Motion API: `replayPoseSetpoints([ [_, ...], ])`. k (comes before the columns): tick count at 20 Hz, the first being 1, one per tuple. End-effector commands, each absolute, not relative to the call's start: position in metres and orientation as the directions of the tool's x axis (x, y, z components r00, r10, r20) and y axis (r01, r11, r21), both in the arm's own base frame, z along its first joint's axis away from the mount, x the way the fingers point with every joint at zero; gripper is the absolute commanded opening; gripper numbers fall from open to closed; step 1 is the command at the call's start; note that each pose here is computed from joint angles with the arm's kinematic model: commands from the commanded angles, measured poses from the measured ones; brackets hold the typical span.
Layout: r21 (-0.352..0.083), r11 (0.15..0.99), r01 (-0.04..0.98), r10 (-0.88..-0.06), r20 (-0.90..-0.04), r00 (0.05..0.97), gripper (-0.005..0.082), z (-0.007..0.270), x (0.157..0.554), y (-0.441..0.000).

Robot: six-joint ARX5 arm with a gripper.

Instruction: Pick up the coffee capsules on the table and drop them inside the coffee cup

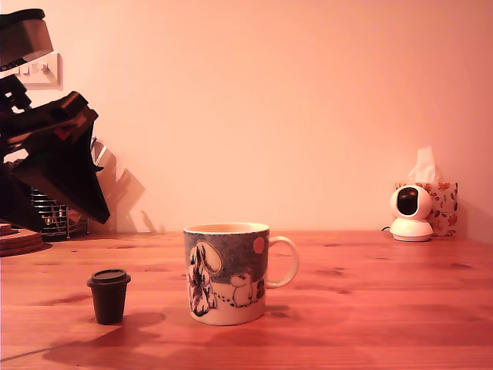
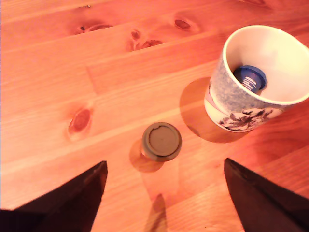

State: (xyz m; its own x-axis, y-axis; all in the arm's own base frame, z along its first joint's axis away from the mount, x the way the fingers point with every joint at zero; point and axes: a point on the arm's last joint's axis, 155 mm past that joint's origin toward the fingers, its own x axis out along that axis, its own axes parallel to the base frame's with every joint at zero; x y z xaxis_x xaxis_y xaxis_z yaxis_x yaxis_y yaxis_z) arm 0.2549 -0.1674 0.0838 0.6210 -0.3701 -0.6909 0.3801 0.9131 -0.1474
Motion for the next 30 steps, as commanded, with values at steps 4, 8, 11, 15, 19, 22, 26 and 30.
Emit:
replayPoseSetpoints([
  [4, -0.107, 0.907, 0.408, -0.359, -0.705, 0.612, 0.0692, 0.075, 0.253, -0.166],
  [8, -0.086, 0.899, 0.429, -0.361, -0.701, 0.615, 0.0692, 0.072, 0.258, -0.169],
  [11, -0.077, 0.896, 0.436, -0.357, -0.708, 0.610, 0.0692, 0.065, 0.262, -0.172],
  [15, -0.055, 0.882, 0.469, -0.370, -0.699, 0.612, 0.0692, 0.059, 0.270, -0.180],
  [19, -0.096, 0.863, 0.496, -0.411, -0.705, 0.578, 0.0692, 0.049, 0.272, -0.190],
  [22, -0.120, 0.862, 0.493, -0.417, -0.719, 0.555, 0.0692, 0.040, 0.274, -0.189],
  [26, -0.162, 0.858, 0.487, -0.441, -0.718, 0.538, 0.0692, 0.035, 0.279, -0.188],
  [30, -0.194, 0.850, 0.489, -0.458, -0.731, 0.506, 0.0692, 0.024, 0.279, -0.189],
])
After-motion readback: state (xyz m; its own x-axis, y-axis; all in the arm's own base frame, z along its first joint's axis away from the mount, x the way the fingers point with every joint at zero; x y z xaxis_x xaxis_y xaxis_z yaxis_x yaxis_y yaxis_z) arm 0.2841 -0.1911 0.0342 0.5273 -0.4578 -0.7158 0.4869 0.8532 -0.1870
